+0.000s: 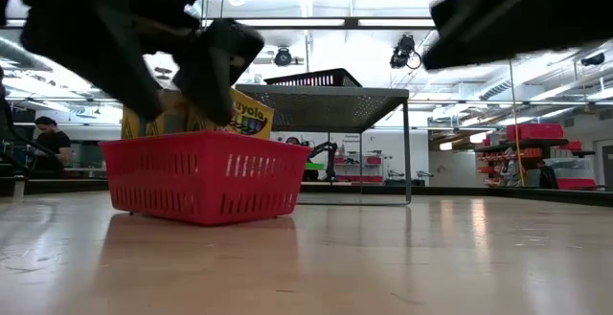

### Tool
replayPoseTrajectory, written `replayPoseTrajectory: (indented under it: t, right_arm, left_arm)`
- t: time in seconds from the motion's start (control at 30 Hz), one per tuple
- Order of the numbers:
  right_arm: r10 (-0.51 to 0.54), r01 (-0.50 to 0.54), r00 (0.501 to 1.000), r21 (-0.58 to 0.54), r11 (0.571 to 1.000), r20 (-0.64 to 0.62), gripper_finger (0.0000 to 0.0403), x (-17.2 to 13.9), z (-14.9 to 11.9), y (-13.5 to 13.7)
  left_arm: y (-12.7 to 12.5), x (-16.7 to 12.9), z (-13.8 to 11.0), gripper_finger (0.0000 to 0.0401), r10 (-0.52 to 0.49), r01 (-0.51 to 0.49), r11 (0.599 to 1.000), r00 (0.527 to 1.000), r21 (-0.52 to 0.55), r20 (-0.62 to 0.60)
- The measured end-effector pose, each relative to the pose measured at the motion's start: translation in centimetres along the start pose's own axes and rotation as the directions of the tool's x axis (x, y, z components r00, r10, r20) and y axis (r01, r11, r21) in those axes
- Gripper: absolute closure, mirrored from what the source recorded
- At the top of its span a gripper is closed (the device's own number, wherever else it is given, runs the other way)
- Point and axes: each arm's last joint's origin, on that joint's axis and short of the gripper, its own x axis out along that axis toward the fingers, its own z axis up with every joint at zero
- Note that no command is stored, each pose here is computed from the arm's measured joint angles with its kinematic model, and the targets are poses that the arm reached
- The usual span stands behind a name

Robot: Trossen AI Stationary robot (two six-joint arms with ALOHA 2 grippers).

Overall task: Pick & Place Office Desk Supplies
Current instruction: Move the red basket to the center of the table

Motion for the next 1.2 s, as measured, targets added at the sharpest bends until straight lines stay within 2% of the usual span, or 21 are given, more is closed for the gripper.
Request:
replayPoseTrajectory:
  t: [0.2, 0.47, 0.67, 0.9, 1.07, 1.2]
  right_arm:
    - [-0.099, 0.092, 0.993, -0.106, 0.99, -0.063, 0.0207, 0.3, 2.2, -0.5]
    - [-0.114, 0.098, 0.988, -0.148, 0.984, -0.106, 0.021, 1.7, 1.5, -2.3]
    - [-0.155, 0.115, 0.976, -0.245, 0.963, -0.154, 0.021, 4.4, 1.0, -4.0]
    - [-0.158, 0.079, 0.971, -0.385, 0.92, -0.179, 0.021, 7.3, 2.3, -5.7]
    - [-0.111, 0.006, 0.968, -0.42, 0.907, -0.225, 0.021, 8.5, 2.4, -6.5]
    - [-0.11, -0.006, 0.968, -0.458, 0.889, -0.225, 0.021, 8.8, 2.3, -6.9]
  left_arm:
    - [0.2, -0.2, 0.7, 0.0179, 0.046, -0.05, 0.997, 0.997, 0.058, 0.068]
    - [0.9, -2.3, 1.6, 0.0186, 0.174, -0.189, 0.973, 0.978, 0.135, 0.111]
    - [2.3, -4.8, 1.9, 0.0186, 0.276, -0.292, 0.944, 0.954, 0.156, 0.114]
    - [4.8, -6.5, 1.4, 0.0186, 0.328, -0.336, 0.934, 0.941, 0.116, 0.088]
    - [6.1, -7.4, 1.1, 0.0186, 0.356, -0.364, 0.923, 0.931, 0.126, 0.08]
    - [7.1, -8.5, 1.2, 0.0186, 0.378, -0.389, 0.912, 0.921, 0.132, 0.099]
